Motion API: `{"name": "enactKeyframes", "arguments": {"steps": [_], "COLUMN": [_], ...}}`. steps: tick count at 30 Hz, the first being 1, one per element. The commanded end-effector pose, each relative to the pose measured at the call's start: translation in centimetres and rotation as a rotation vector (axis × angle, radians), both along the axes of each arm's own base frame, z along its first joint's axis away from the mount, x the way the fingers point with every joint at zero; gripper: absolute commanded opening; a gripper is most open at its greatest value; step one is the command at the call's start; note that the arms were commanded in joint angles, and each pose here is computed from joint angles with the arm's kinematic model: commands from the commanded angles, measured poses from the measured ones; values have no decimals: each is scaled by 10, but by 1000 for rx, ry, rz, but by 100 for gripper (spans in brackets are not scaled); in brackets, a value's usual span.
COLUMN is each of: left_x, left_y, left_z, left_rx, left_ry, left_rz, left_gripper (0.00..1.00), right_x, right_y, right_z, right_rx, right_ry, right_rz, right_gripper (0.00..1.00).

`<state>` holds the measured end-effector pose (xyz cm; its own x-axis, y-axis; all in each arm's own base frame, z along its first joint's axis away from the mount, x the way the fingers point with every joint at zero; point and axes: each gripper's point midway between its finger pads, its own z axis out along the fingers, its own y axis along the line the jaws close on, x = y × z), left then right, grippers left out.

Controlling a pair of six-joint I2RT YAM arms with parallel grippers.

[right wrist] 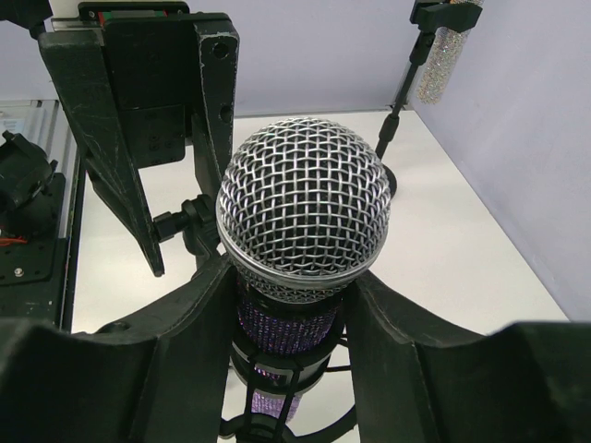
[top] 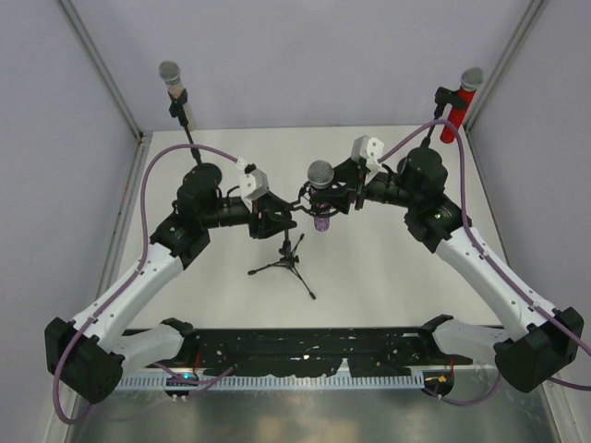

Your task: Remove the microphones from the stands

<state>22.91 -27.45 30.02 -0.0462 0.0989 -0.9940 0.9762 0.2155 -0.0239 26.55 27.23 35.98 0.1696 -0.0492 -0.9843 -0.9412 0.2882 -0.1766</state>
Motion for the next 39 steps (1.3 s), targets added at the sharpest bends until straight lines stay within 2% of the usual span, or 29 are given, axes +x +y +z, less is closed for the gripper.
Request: {"name": "enactKeyframes", "arguments": {"steps": [1, 4, 12, 27, 39], "left_x": [10, 11, 15, 15, 16], "left_y": [1, 0, -2, -2, -3], "left_z": [-5, -6, -11, -19, -21], "left_rx": [0, 0, 9, 18, 17], "left_ry": [-13, 0, 24, 36, 38], "left_rz": [38, 40, 46, 42, 39], "left_gripper": [37, 37, 35, 29, 29], "right_x": [-4, -6, -12, -1, -10], "right_y": [-4, -3, -5, -10, -11], "right_z": [39, 42, 54, 79, 100], "right_rx": [56, 57, 31, 56, 98], "right_ry": [-81, -85, -127, -127, -121], "right_rz": [-3, 4, 16, -122, -119], "right_gripper": [47, 36, 26, 26, 26]}}
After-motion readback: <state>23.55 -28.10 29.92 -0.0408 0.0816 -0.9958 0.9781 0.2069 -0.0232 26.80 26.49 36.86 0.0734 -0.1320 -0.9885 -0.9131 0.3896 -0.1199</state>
